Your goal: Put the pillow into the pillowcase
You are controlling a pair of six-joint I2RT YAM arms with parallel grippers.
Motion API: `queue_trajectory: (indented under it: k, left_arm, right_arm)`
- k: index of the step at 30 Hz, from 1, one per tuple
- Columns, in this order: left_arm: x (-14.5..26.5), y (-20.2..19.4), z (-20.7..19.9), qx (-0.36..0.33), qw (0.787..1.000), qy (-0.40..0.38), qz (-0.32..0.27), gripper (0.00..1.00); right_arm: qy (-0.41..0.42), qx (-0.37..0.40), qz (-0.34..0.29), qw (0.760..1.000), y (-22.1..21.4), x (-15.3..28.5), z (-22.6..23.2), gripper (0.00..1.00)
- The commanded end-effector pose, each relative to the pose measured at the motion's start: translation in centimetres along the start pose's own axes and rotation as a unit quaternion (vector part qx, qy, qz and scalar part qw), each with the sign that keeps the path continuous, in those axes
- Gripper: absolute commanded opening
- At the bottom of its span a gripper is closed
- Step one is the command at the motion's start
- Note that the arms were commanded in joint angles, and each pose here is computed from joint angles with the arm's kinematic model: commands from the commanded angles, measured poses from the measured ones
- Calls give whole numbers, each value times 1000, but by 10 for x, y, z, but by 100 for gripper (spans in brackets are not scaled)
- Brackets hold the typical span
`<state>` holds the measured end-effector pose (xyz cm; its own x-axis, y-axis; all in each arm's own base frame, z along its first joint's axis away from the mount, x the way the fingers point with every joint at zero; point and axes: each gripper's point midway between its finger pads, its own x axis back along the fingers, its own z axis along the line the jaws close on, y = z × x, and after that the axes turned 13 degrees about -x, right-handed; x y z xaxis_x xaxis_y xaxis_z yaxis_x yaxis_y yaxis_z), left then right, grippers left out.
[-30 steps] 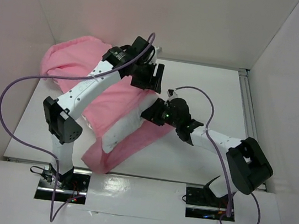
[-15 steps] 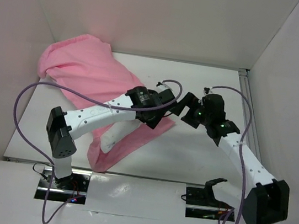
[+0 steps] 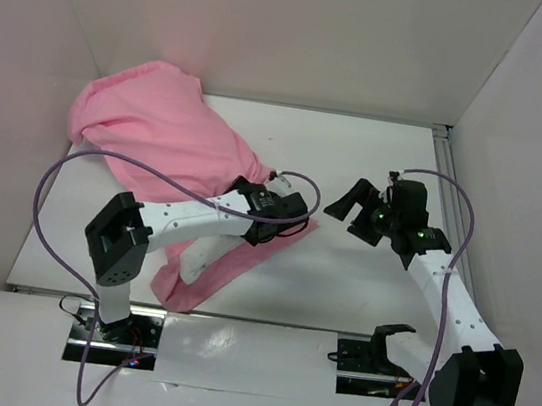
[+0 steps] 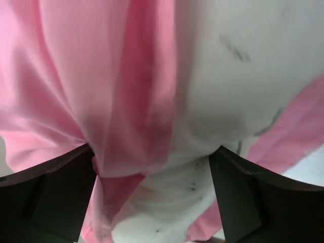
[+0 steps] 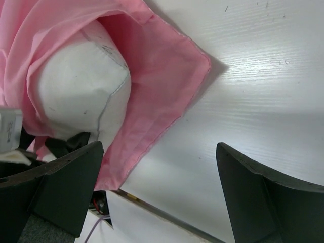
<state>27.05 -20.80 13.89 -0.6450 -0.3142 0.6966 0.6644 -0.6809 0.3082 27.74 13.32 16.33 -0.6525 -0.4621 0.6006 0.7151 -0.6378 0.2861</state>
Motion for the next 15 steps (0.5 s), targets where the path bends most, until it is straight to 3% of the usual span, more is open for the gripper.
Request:
queue_trajectory:
  k: [1, 2, 3, 4, 5, 8, 12, 14, 15]
  left_arm:
    - [-29, -3, 10, 38, 998, 48, 20, 93]
    - [-35, -7, 11, 33, 998, 52, 33, 82]
    - [-39, -9, 14, 43, 996, 63, 47, 63]
    - [-40, -12, 24, 34, 993, 86, 76, 17]
    - [-44, -12, 31, 58, 989, 100, 91, 1]
    - [-30, 10, 50, 66, 987, 114, 93, 0]
    - [20, 69, 60, 116, 993, -31, 8, 0]
    - [67, 109, 71, 165, 972, -152, -76, 0]
    - [100, 128, 69, 181, 950, -226, -121, 0]
  right_arm:
    - [13, 13, 6, 1000, -3, 8, 6, 100]
    - [13, 13, 6, 1000, -3, 8, 6, 100]
    - [12, 10, 2, 1000, 0, 9, 5, 100]
    - [8, 13, 5, 1000, -2, 7, 0, 100]
    - [14, 15, 7, 1000, -2, 7, 3, 100]
    - [19, 29, 11, 999, -5, 6, 2, 100]
    - [44, 50, 18, 998, 4, 7, 19, 100]
    - [79, 64, 15, 995, 13, 16, 47, 100]
    - [100, 75, 4, 992, 19, 19, 59, 100]
